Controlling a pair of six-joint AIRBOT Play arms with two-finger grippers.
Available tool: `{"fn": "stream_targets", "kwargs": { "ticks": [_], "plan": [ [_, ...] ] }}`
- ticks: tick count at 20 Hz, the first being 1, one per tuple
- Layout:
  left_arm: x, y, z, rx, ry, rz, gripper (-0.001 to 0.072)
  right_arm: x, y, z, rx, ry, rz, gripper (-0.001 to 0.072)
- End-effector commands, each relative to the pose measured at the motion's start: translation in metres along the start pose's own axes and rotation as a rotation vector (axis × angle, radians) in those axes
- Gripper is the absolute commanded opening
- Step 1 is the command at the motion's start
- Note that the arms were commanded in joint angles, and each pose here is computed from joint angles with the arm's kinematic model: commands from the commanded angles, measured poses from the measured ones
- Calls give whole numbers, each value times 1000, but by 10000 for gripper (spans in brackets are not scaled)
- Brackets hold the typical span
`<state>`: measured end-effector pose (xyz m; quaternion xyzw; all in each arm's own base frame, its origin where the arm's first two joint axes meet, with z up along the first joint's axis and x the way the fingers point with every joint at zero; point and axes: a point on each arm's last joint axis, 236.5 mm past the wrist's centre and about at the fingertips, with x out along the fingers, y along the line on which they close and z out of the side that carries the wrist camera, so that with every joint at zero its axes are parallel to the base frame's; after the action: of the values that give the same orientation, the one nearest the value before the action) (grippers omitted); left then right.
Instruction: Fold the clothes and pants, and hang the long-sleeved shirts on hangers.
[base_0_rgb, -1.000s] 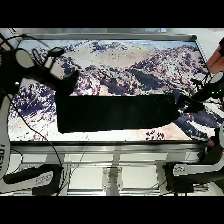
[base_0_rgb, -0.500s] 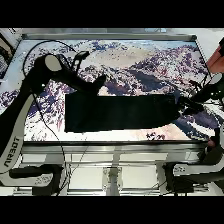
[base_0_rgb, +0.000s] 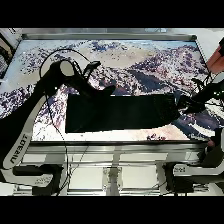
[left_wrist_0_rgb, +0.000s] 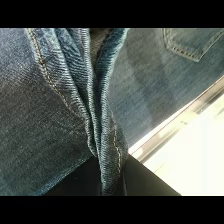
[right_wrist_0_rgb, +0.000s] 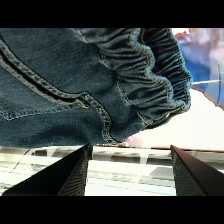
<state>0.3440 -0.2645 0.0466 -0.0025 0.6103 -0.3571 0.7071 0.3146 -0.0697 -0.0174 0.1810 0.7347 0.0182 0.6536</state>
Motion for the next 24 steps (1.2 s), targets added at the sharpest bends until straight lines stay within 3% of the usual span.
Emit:
{"fn": "stream_targets", "kwargs": {
  "ticks": [1, 3, 4, 8, 14, 17, 20, 22, 24],
  "plan": [
    [17, 4, -17, -30, 64, -8, 126, -3, 1, -1, -3, -9, -1, 543],
    [26, 5, -30, -47, 105, -20, 524, -4, 2, -2, -3, -3, 0, 543],
    [27, 5, -36, -42, 126, -24, 622, -4, 2, -3, -3, 0, 0, 543],
    [20, 17, -37, -21, 125, 1, 621, -4, 3, -10, -4, 28, 5, 543],
    [-39, 131, -66, -220, 122, 247, 615, -25, 7, -4, -69, -76, -16, 544],
    [-62, 173, -94, -386, 85, 240, 617, -41, 11, -3, -85, -144, -29, 544],
    [-53, 189, -122, -476, 60, 112, 618, -50, 17, -4, -92, -175, -21, 544],
    [-41, 194, -128, -522, -7, 20, 619, -51, 27, -5, -96, -182, 17, 544],
    [-30, 210, -140, -581, -37, 25, 619, -54, 47, -2, -104, -202, 100, 543]
  ]
}}
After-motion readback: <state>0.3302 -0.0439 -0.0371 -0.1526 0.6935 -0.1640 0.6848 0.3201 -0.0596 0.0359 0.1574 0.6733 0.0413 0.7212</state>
